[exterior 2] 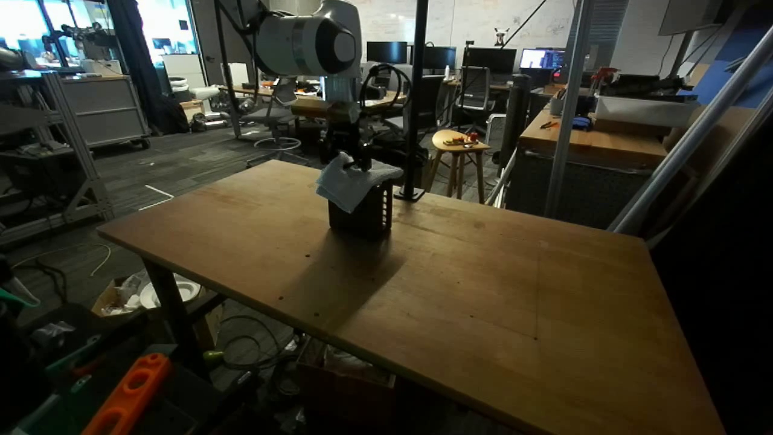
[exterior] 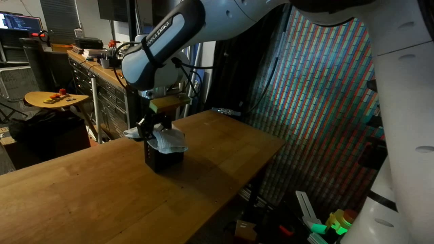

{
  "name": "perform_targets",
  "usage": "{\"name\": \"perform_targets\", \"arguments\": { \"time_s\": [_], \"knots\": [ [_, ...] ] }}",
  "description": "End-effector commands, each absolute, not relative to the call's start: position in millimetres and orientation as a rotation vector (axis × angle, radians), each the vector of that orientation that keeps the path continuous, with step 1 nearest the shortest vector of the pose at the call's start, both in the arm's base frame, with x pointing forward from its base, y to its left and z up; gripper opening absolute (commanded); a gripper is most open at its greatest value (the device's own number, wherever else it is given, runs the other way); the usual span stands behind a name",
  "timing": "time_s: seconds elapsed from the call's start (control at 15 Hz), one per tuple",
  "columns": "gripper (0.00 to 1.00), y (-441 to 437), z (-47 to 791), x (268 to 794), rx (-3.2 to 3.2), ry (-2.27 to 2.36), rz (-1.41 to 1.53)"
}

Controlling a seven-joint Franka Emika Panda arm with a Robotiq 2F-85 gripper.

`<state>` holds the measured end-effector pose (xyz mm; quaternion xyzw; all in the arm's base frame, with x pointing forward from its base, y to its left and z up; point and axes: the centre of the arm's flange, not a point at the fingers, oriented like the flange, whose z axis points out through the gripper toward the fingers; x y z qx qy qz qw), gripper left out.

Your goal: Put the towel in the box

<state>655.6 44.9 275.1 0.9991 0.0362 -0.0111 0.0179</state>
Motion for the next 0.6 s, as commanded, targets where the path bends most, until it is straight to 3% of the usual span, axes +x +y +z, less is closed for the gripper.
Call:
{"name": "perform_targets", "arguments": {
  "time_s": [0.0,0.53],
  "knots": [
    [0.0,48,259,651,3.167,0.152,-0.022],
    [0.0,51,245,637,3.277,0.126,0.012]
  ]
}}
